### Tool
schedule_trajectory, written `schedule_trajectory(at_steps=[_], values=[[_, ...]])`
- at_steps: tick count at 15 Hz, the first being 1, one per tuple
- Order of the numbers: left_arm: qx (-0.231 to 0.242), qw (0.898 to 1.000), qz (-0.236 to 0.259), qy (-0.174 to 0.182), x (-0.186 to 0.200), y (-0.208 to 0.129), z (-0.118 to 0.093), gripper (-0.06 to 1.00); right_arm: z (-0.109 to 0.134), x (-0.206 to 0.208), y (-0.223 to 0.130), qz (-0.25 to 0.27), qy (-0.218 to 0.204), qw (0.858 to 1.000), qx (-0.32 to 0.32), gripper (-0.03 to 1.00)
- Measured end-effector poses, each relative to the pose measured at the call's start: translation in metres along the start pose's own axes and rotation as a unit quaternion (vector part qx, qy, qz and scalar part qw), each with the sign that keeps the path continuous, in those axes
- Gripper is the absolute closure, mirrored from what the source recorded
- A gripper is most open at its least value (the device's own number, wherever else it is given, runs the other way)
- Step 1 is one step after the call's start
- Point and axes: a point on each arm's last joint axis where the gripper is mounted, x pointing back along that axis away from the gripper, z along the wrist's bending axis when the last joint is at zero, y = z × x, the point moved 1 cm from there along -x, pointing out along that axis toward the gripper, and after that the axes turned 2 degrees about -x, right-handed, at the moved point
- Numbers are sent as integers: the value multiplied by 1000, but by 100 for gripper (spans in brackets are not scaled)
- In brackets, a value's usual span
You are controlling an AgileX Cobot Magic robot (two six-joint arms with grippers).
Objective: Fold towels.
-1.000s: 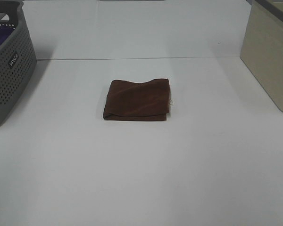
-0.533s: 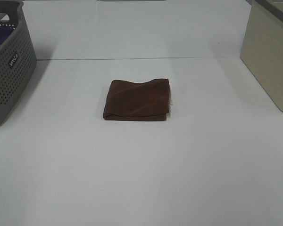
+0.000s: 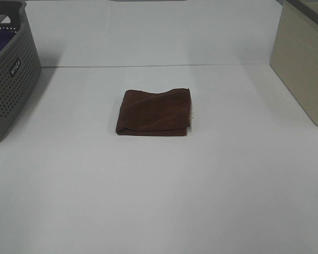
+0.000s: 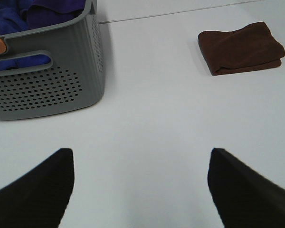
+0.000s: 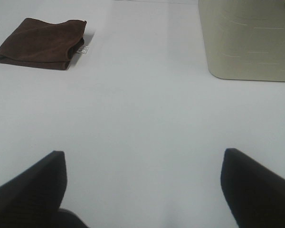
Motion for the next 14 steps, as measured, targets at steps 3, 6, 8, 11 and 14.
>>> schedule_trajectory(at_steps=[3, 6, 8, 11, 14], values=[[-2, 1000, 0, -2, 0, 0, 0, 20, 0, 0, 0, 0, 1, 1000, 0, 14], [-2, 1000, 0, -2, 0, 0, 0, 20, 0, 0, 0, 0, 1, 1000, 0, 14], [-2, 1000, 0, -2, 0, 0, 0, 20, 0, 0, 0, 0, 1, 1000, 0, 14], [-2, 1000, 0, -2, 0, 0, 0, 20, 0, 0, 0, 0, 1, 1000, 0, 14], [-2, 1000, 0, -2, 0, 0, 0, 20, 0, 0, 0, 0, 1, 1000, 0, 14]])
